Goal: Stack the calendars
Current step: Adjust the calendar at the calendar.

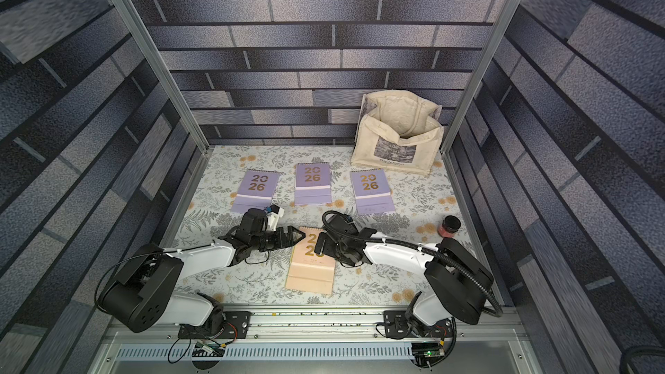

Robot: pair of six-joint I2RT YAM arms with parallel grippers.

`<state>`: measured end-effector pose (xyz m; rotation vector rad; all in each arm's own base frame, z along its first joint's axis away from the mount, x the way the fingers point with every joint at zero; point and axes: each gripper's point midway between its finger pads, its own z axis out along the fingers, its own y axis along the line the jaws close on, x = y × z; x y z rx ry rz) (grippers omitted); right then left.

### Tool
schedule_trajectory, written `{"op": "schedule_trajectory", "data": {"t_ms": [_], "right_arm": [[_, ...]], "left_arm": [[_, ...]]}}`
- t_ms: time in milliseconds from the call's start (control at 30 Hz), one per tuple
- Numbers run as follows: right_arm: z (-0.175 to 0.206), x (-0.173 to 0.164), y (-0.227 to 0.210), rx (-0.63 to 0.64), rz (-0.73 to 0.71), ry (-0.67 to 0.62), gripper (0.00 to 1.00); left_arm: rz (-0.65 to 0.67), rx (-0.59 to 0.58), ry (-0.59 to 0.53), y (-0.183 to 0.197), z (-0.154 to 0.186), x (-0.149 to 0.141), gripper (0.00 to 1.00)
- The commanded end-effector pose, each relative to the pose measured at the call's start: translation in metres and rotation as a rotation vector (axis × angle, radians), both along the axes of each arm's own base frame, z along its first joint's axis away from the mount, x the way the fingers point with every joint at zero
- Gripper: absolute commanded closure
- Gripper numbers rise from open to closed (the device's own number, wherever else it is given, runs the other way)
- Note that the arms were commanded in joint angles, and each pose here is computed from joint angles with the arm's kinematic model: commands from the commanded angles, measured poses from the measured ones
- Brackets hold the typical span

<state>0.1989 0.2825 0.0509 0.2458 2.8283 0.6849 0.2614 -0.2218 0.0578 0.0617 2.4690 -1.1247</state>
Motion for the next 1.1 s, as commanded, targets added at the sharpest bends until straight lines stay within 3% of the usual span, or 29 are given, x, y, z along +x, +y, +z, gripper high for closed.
{"op": "schedule_trajectory", "data": {"t_ms": [0, 1067], "right_arm": [[-0.002, -0.003, 0.004, -0.019, 0.023, 0.01, 0.0], [-0.001, 0.001, 0.022, -0.018, 0.042, 0.018, 0.0]], "left_arm": [[-0.005, -0.023, 0.003, -0.002, 0.004, 0.0, 0.0], [-0.002, -0.03, -0.01, -0.002, 0.007, 0.001, 0.0]]}}
